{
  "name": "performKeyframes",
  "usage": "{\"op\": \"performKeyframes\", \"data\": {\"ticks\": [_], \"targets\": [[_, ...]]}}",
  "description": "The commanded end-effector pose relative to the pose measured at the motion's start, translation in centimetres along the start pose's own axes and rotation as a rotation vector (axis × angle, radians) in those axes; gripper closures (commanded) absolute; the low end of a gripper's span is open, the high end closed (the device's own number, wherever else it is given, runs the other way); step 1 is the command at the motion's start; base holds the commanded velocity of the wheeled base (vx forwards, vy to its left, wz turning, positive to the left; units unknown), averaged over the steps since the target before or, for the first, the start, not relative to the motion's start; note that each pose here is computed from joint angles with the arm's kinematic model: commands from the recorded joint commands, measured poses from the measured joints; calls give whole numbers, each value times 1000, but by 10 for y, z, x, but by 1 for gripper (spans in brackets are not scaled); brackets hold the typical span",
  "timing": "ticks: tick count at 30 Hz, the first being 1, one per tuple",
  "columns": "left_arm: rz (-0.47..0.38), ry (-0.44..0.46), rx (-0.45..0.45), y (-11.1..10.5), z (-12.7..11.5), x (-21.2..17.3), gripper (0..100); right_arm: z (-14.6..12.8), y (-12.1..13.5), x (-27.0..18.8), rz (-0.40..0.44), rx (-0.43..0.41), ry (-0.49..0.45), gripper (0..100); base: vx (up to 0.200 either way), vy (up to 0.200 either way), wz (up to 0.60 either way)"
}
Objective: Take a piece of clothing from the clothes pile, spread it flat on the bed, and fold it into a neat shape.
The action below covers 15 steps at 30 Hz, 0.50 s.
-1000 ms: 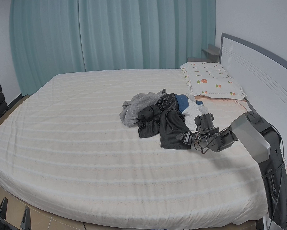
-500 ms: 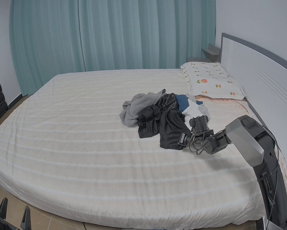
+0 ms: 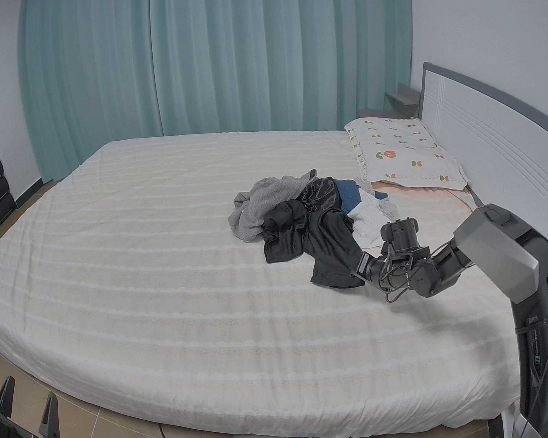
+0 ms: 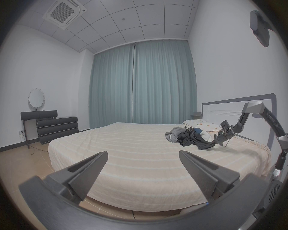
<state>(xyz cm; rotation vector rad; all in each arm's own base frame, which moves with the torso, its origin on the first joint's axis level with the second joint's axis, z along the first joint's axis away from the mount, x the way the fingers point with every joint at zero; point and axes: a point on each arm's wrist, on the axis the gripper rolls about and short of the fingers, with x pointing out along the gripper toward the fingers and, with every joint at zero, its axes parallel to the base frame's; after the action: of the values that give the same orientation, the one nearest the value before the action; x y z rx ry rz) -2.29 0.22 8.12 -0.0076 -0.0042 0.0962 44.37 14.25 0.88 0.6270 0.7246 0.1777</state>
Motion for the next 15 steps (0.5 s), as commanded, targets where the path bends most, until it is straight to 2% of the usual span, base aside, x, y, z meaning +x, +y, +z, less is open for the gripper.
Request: {"op": "performKeyframes", "data": {"ticks": [1,5,10,11,13,15], "targets": [[0,1,0,0,-5,0,0,7,22,-122,230,74,-92,100,0,0,0],[0,-1,0,0,-5,0,0,-7,27,-168,320,56,-161,100,0,0,0],[0,-1,0,0,-5,0,0,-18,53,-232,458,8,-234,100,0,0,0],[0,-1,0,0,-5,0,0,-18,53,-232,458,8,-234,100,0,0,0],[0,1,0,0,-5,0,0,-16,72,-276,566,-22,-299,100,0,0,0],[0,1,0,0,-5,0,0,-18,83,-299,629,-39,-318,100,0,0,0]]}}
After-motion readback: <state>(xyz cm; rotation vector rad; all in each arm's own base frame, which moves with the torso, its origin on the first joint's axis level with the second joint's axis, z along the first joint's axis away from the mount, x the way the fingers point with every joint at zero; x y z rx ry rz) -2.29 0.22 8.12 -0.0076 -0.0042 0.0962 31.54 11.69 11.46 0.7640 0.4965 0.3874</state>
